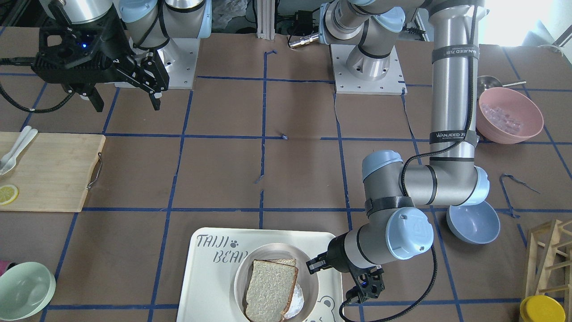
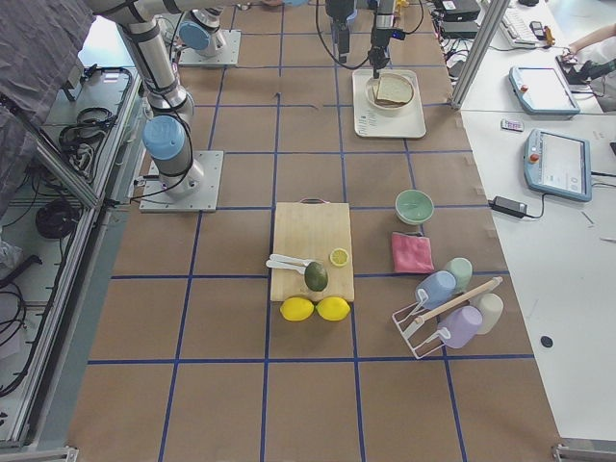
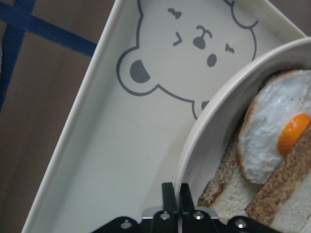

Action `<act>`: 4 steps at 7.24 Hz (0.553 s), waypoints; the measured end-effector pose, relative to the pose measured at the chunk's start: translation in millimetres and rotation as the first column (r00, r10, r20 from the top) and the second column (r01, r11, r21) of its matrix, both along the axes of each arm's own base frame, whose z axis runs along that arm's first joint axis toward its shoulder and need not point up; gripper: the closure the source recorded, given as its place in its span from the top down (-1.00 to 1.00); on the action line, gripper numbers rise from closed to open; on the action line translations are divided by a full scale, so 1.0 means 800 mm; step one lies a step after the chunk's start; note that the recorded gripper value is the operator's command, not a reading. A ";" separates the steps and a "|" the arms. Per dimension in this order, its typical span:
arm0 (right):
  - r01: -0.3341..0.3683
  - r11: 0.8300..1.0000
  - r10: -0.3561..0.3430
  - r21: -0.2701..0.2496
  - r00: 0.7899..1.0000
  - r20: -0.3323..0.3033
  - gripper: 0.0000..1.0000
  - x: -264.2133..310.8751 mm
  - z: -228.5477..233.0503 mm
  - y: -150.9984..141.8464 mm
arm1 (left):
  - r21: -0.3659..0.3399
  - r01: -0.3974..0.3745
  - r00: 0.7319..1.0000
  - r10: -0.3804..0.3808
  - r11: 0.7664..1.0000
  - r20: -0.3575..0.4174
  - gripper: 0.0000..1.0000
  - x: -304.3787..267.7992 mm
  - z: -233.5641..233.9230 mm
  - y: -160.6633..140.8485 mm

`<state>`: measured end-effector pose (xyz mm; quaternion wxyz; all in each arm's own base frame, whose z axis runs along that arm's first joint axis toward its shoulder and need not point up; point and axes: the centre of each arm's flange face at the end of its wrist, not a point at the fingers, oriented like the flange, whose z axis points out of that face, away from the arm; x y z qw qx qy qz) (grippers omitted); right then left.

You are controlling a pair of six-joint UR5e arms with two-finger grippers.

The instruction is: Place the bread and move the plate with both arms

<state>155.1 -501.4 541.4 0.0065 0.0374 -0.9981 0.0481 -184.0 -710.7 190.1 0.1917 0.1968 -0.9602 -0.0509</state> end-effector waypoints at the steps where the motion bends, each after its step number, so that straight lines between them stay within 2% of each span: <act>1: -0.001 1.000 0.001 0.002 1.000 0.000 1.00 0.000 0.000 0.000 | 0.004 0.002 1.000 -0.002 1.000 0.004 1.00 0.000 0.001 0.001; 3: -0.001 1.000 0.001 0.003 1.000 0.000 1.00 0.000 -0.001 0.000 | 0.016 0.025 1.000 -0.025 1.000 0.018 1.00 0.004 0.031 0.008; 4: -0.002 1.000 0.002 0.003 1.000 0.000 1.00 0.000 -0.001 0.000 | 0.022 0.061 0.998 -0.062 0.998 0.033 1.00 0.006 0.061 0.018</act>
